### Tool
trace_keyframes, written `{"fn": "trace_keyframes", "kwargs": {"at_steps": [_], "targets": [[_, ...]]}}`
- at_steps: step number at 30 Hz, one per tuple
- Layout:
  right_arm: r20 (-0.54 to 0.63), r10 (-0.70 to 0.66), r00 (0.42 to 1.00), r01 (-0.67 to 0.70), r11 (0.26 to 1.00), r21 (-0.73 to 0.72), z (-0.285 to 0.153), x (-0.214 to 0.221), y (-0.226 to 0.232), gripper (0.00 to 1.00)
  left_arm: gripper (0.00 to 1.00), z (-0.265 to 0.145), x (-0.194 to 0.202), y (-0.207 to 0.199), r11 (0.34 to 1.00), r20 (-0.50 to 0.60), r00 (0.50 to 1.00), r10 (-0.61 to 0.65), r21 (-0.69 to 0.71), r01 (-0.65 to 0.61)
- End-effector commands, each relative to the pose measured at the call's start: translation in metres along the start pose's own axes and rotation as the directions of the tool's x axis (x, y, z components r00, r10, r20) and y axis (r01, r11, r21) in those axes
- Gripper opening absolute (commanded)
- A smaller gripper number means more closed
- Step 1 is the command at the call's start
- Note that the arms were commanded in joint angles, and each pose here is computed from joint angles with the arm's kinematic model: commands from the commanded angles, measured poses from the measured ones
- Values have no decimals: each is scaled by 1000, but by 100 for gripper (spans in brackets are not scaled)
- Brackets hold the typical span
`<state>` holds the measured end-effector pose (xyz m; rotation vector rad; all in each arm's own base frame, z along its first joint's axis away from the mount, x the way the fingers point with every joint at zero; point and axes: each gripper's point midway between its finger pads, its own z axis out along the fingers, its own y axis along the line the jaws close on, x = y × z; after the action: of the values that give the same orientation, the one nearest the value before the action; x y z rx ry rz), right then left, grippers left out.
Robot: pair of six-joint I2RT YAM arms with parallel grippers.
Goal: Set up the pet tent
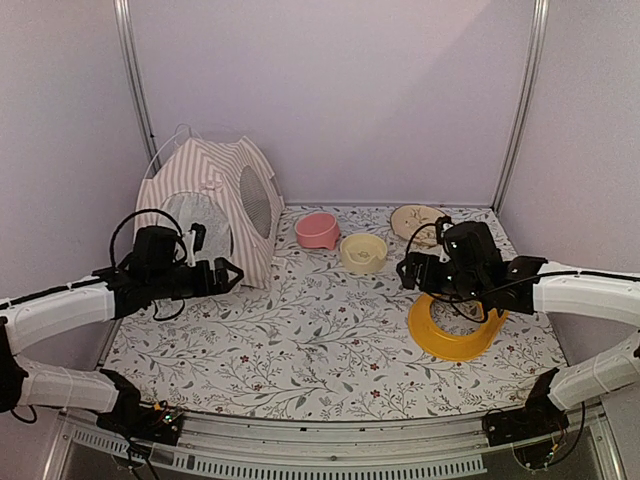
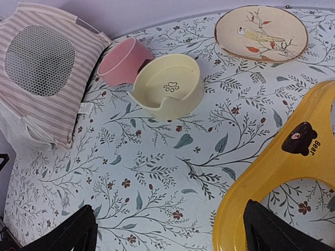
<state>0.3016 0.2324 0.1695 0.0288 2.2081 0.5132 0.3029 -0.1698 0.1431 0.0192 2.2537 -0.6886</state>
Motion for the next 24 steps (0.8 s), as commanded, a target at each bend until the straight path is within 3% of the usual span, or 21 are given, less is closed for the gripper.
{"fn": "trace_keyframes", "kwargs": {"at_steps": [1, 7, 17, 24], "targets": [[-45, 58, 997, -55, 996, 64, -3, 13, -35, 99, 99, -2, 9, -31, 996, -18, 999, 31, 83, -29], [-164, 117, 980, -103, 991, 87, 3, 52, -57, 99, 99, 1, 19, -73, 982, -41, 994, 99, 166, -91], [-314, 141, 939, -95, 983, 157, 20, 107, -78, 99, 99, 7, 16, -97, 966, -39, 989, 141, 223, -129], [-381, 82, 921, -51, 995, 90, 36, 127, -42, 99, 100, 6, 14, -98, 964, -37, 987, 158, 223, -146]]}}
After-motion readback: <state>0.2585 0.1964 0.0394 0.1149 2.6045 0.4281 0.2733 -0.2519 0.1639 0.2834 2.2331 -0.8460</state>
